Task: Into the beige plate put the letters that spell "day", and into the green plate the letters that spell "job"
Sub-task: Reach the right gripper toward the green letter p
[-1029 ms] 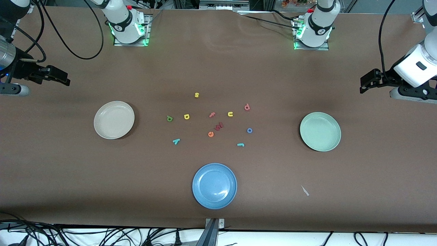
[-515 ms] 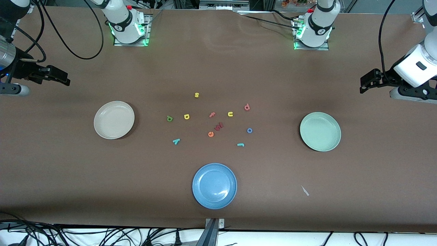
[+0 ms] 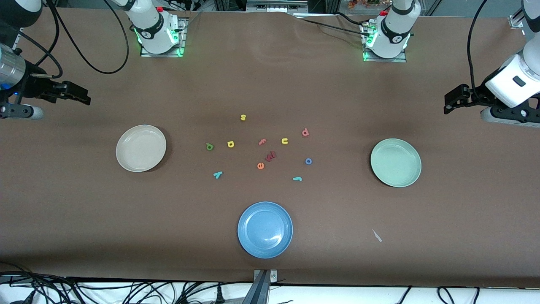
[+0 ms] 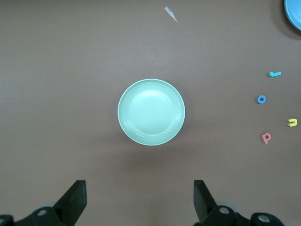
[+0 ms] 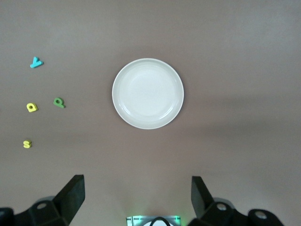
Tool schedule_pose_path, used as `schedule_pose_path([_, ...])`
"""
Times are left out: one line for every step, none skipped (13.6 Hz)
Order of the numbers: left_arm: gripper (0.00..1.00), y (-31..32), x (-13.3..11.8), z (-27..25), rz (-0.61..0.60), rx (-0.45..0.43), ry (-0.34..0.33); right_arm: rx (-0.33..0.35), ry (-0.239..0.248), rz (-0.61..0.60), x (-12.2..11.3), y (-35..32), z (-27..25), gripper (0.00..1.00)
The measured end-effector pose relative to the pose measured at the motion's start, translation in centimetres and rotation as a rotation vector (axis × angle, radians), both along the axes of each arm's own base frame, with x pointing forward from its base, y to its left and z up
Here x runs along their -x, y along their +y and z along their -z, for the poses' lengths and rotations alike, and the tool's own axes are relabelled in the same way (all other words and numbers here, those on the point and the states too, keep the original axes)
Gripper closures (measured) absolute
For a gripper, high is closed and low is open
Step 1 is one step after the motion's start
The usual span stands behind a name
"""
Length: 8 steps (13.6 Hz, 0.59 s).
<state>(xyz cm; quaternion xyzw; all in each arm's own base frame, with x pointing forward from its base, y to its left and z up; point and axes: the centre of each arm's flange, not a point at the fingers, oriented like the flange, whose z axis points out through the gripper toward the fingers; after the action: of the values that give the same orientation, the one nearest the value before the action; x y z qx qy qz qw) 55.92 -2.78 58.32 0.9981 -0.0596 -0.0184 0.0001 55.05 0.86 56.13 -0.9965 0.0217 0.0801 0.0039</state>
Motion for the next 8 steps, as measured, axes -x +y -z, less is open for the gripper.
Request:
schedule_pose_path([0.0,-0.4,0.0,0.0,-0.005,0.0,0.0,0.001,0.006,-0.006,0.0,0.6,0.2,0.0])
schedule_pose_path([0.0,-0.6,0.0,0.0,-0.011,-0.001,0.0,0.005,0.01,0.0,-0.1,1.5,0.4,0.0])
schedule_pose_path([0.0,-0.7,0.0,0.0,-0.014,-0.001,0.0,0.013,0.012,0.018,0.0,2.9,0.5,0.0])
schedule_pose_path([0.0,-0.7,0.0,0.0,-0.016,-0.001,0.0,0.021,0.015,0.034,0.0,4.6,0.6,0.0])
schedule_pose_path([0.0,-0.7,0.0,0.0,-0.016,-0.001,-0.001,0.03,0.015,0.044,0.2,6.6,0.8,0.0])
schedule_pose_path([0.0,-0.7,0.0,0.0,-0.016,-0.001,-0.001,0.037,0.015,0.048,0.3,8.4,1.0,0.0])
schedule_pose_path([0.0,-0.7,0.0,-0.1,-0.016,-0.001,-0.001,0.042,0.016,0.047,0.3,9.9,1.4,0.0])
schedule_pose_path([0.0,-0.7,0.0,-0.1,-0.017,-0.001,-0.001,0.045,0.015,0.041,0.2,10.8,2.0,0.0])
